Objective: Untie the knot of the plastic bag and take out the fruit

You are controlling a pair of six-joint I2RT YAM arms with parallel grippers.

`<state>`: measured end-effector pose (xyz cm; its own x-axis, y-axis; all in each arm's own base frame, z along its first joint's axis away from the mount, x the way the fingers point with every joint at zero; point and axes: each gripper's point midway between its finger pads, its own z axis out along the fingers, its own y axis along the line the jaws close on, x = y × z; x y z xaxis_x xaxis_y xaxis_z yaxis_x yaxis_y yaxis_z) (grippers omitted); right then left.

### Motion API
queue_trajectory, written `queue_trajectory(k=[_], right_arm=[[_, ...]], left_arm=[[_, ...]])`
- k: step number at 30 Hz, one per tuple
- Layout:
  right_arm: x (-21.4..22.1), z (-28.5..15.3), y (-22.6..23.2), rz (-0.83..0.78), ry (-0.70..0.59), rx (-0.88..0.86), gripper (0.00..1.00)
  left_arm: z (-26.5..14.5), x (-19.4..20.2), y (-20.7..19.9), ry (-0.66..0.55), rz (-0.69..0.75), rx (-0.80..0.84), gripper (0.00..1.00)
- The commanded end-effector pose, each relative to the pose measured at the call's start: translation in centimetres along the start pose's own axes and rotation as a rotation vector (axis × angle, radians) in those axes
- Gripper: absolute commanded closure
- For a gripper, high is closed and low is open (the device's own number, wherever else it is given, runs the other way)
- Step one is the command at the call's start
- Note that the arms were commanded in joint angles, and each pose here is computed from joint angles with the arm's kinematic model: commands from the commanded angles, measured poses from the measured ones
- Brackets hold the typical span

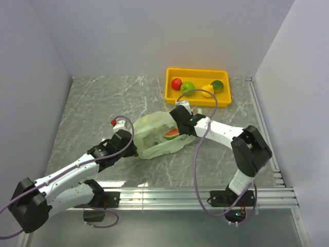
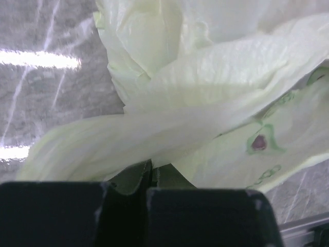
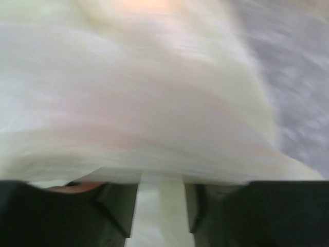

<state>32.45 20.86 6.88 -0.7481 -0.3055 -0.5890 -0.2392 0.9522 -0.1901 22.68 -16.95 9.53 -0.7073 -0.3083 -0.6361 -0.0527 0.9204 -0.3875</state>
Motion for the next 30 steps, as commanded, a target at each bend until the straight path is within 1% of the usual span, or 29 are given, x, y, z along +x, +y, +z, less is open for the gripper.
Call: queue_trajectory(k=[1, 3, 4, 5, 7, 10, 11, 13, 14, 15, 16, 17, 19, 20, 21, 23, 25, 26, 28, 30], right_arm=[[-0.7, -0.9, -4.5, 0.197, -0.093, 0.186, 0.5], [-0.5, -0.7, -4.6, 0.217, -0.103, 0.196, 0.45], [-0.4, -0.5, -4.6, 0.223, -0.106, 0.193, 0.39], [-0.4, -0.4, -4.3, 0.223, -0.111, 0.18, 0.3], [-0.1, 0.0, -4.3, 0.218, -0.11, 0.181, 0.25], [0.2, 0.9, -4.3, 0.197, -0.091, 0.21, 0.25], [0.9, 1.6, -4.4, 0.18, -0.061, 0.229, 0.27], [0.8, 1.8, -4.5, 0.174, -0.056, 0.252, 0.31], [0.8, 1.9, -4.6, 0.169, -0.055, 0.257, 0.35], [0.7, 1.8, -4.6, 0.165, -0.057, 0.257, 0.37], [0.5, 1.5, -4.7, 0.158, -0.063, 0.263, 0.38], [-0.4, 0.6, -4.8, 0.153, -0.101, 0.27, 0.39], [-1.5, -0.7, -4.6, 0.091, -0.146, 0.26, 0.39], [-3.0, -2.3, -3.9, 0.082, -0.212, 0.226, 0.37], [-3.4, -2.9, -3.8, 0.034, -0.229, 0.21, 0.36], [-4.6, -3.8, -2.9, 0.023, -0.265, 0.134, 0.34], [-4.6, -3.8, -1.5, -0.052, -0.259, 0.042, 0.34], [-4.6, -3.7, -0.4, -0.092, -0.261, -0.025, 0.32], [-3.6, -3.5, 1.6, -0.242, -0.225, -0.139, 0.3], [-2.9, -3.1, 3.1, -0.343, -0.183, -0.224, 0.29]], left_arm=[[-0.3, 0.9, -0.7, 0.009, -0.015, 0.06, 0.99], [-0.2, 1.5, -0.8, 0.013, -0.026, 0.075, 0.99], [-0.2, 2.0, -1.0, 0.022, -0.023, 0.09, 0.99], [0.0, 2.5, -0.8, 0.033, -0.022, 0.088, 0.99], [0.1, 3.0, -1.4, 0.04, -0.022, 0.114, 0.99], [0.6, 3.6, -1.7, 0.055, -0.011, 0.115, 0.99], [0.9, 3.6, -2.1, 0.056, -0.006, 0.117, 0.99], [1.0, 3.4, -2.5, 0.054, 0.002, 0.118, 0.99], [1.1, 2.9, -2.9, 0.041, 0.001, 0.118, 0.99], [1.2, 2.8, -3.0, 0.038, 0.002, 0.116, 0.99], [1.2, 2.7, -3.1, 0.036, 0.002, 0.111, 0.99], [1.3, 2.6, -3.1, 0.034, -0.002, 0.105, 0.99], [1.4, 2.5, -2.9, 0.029, -0.009, 0.084, 0.99], [1.6, 2.6, -2.7, 0.033, -0.012, 0.074, 0.99], [1.7, 2.6, -2.8, 0.031, -0.016, 0.075, 0.99], [1.9, 3.0, -2.7, 0.038, -0.013, 0.078, 0.99], [1.9, 3.1, -3.2, 0.043, -0.016, 0.103, 0.99], [2.0, 3.2, -3.1, 0.046, -0.01, 0.104, 0.99], [1.9, 3.2, -3.5, 0.05, -0.001, 0.12, 0.99], [1.9, 3.2, -3.4, 0.054, 0.011, 0.114, 0.98]])
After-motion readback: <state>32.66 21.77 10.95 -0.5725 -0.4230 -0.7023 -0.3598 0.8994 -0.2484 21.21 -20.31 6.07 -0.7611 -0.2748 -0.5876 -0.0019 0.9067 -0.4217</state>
